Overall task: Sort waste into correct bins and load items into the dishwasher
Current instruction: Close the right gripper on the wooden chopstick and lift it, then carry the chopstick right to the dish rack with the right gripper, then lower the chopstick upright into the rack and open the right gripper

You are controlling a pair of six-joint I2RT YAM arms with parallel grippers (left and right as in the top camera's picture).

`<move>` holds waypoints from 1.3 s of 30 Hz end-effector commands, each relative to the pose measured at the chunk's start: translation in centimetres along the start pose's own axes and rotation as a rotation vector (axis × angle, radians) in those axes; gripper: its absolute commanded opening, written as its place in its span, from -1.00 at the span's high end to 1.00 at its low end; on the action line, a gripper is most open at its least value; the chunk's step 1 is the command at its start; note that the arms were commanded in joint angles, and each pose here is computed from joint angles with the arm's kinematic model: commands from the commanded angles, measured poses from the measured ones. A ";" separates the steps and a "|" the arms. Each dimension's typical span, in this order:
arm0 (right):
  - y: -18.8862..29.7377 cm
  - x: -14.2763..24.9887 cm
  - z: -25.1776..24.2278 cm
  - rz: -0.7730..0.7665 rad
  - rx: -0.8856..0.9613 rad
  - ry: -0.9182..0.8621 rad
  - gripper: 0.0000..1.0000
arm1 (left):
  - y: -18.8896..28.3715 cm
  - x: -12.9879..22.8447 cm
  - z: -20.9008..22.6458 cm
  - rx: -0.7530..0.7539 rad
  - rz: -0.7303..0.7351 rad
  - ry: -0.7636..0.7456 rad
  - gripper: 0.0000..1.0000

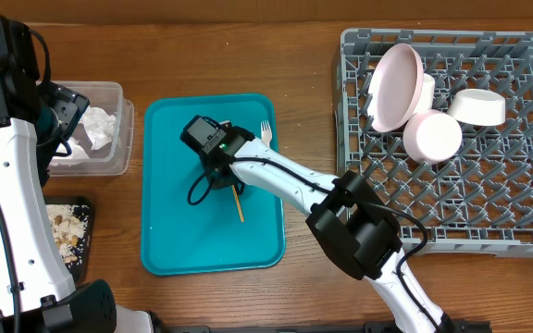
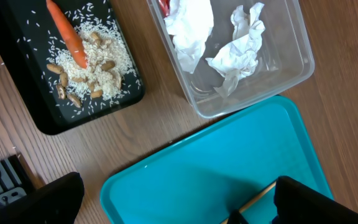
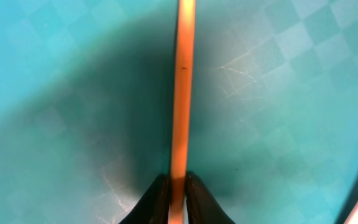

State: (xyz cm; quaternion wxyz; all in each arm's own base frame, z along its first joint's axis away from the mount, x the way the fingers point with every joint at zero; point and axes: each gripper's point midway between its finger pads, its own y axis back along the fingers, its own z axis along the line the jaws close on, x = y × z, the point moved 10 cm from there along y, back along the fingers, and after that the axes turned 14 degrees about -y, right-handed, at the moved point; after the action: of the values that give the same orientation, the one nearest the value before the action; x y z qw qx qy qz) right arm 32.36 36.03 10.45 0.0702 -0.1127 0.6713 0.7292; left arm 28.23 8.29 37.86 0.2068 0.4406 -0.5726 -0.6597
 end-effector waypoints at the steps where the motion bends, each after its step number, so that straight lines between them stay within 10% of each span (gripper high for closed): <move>1: -2.0 0.8 -0.3 0.034 0.037 0.004 0.91 | -0.1 -0.2 0.0 -0.002 -0.004 0.025 -1.00; 12: 5.2 -4.7 -0.5 0.034 -0.147 -0.087 0.92 | 0.0 -0.2 0.0 -0.001 -0.005 0.025 -1.00; 23: 19.6 -12.3 -15.6 -0.228 -0.108 -0.308 0.92 | -0.1 -0.2 0.0 -0.002 -0.004 0.025 -1.00; 39: 14.4 -14.8 -29.9 -0.168 0.023 -0.305 0.92 | -0.1 -0.2 0.0 -0.002 -0.004 0.025 -1.00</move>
State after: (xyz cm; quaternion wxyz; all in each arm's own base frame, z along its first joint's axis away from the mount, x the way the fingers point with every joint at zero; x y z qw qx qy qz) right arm 44.37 6.22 28.23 0.2550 -0.0591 0.6400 0.7224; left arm 28.23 8.29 37.87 0.2067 0.4407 -0.5728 -0.6595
